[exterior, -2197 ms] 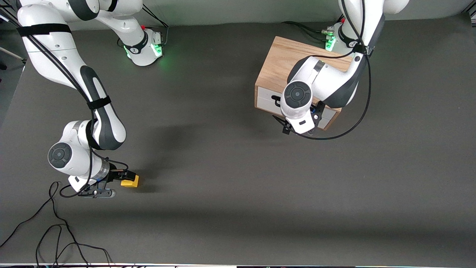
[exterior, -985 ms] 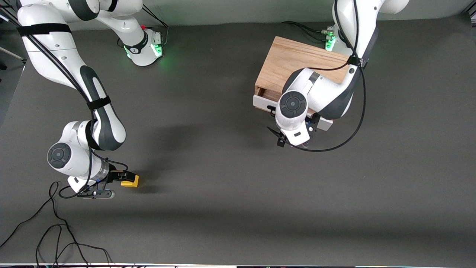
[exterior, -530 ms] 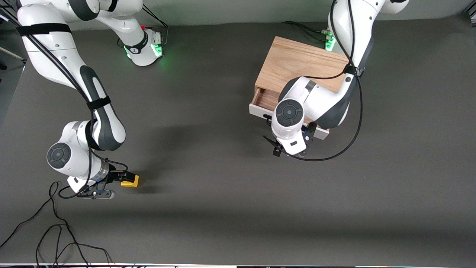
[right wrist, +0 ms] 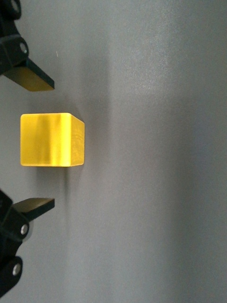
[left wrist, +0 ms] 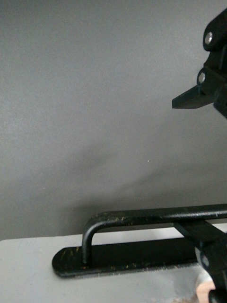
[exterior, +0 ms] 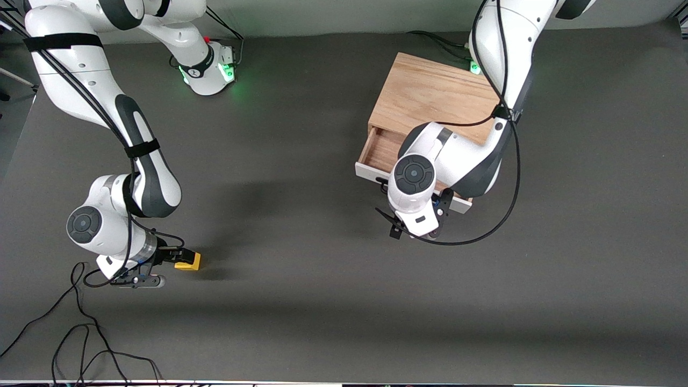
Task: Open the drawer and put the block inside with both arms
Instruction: 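Pull the drawer handle outward with the left gripper to open the drawer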
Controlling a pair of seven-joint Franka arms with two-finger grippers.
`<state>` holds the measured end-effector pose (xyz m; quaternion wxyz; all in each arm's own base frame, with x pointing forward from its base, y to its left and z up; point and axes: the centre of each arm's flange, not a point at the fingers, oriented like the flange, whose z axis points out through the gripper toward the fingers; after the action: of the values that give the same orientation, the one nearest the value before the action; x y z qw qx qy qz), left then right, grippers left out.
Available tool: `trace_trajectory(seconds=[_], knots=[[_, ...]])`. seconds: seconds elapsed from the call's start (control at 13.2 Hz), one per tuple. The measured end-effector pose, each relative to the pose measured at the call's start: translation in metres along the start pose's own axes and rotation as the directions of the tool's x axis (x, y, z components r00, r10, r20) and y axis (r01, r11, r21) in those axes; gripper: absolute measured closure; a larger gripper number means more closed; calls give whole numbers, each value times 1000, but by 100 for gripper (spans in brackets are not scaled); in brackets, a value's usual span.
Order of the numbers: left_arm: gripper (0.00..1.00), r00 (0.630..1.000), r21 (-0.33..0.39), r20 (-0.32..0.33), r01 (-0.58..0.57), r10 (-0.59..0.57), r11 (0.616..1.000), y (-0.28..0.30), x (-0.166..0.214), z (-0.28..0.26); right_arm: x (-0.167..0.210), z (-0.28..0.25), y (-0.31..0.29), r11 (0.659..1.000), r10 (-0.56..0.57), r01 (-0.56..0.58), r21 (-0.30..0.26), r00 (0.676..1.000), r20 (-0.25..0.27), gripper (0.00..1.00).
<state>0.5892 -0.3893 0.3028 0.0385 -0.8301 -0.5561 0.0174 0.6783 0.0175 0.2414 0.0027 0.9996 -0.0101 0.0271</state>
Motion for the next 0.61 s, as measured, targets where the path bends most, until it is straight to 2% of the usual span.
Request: trace_trajectory(seconds=[0.3,0.61], knots=[[0,1000,-77,14,4,-3,997,17,0,-3,1,-1,0,1000,0,0,0,1000,-2,0],[0,1000,-120,20,2,0,993,24,-1,-7,0,2,0,1000,0,0,0,1000,2,0]])
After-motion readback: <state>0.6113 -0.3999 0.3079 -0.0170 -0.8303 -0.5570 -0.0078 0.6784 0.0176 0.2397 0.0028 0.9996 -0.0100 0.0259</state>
